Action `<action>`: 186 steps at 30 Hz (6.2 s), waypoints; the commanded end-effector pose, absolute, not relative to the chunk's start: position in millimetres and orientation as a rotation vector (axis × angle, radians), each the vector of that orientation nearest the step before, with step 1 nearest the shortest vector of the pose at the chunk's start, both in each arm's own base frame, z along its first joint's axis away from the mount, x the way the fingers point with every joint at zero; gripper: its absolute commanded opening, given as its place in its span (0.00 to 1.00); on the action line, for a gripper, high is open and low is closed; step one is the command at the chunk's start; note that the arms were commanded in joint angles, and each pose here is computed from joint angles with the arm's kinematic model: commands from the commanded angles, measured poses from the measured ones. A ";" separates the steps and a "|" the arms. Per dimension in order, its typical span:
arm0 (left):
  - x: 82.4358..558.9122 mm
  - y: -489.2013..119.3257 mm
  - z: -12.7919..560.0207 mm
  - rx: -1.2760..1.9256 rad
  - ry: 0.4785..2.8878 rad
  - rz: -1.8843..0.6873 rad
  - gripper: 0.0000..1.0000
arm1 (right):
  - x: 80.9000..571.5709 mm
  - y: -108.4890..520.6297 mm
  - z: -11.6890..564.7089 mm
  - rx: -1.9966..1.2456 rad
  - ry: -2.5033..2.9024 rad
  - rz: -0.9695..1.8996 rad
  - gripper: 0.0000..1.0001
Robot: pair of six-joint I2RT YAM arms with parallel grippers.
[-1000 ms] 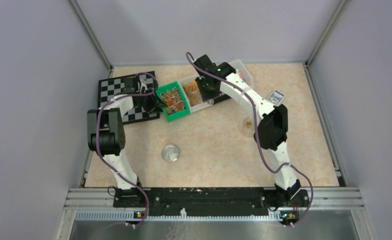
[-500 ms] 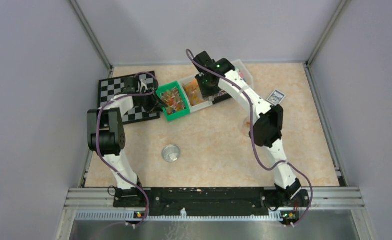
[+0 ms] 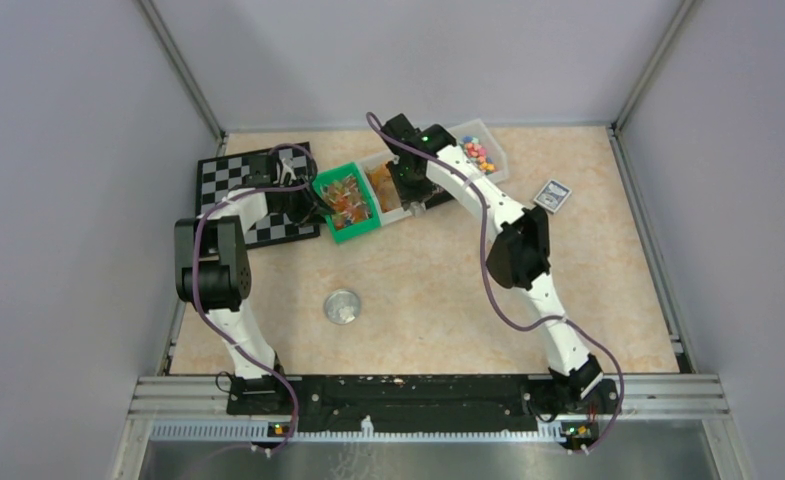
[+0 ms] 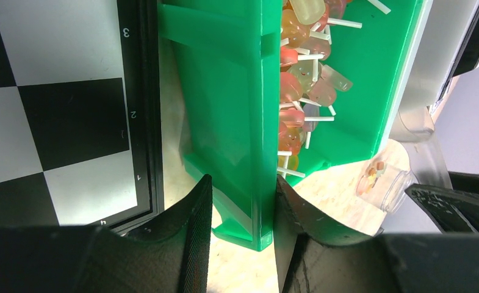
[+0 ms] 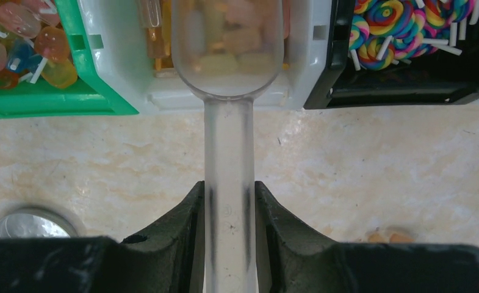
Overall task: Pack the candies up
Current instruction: Scoop the fake candies from the storage box, then place the fake candies in the packing bottle.
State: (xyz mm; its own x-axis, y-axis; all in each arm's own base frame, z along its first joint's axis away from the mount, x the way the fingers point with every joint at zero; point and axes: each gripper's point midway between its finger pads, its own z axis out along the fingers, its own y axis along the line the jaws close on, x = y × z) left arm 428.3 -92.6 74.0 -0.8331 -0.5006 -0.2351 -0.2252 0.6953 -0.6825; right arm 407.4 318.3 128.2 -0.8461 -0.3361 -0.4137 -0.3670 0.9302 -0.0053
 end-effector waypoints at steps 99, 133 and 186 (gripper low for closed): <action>429.3 -104.8 86.9 -0.482 2.486 -0.970 0.41 | 172.5 120.1 176.0 0.136 2.650 0.160 0.00; 429.4 -106.3 93.6 -0.469 2.470 -0.987 0.41 | 157.8 112.7 175.8 0.126 2.866 0.036 0.00; 425.2 -113.8 99.1 -0.462 2.453 -1.062 0.41 | 172.2 119.0 191.2 0.183 3.083 0.331 0.00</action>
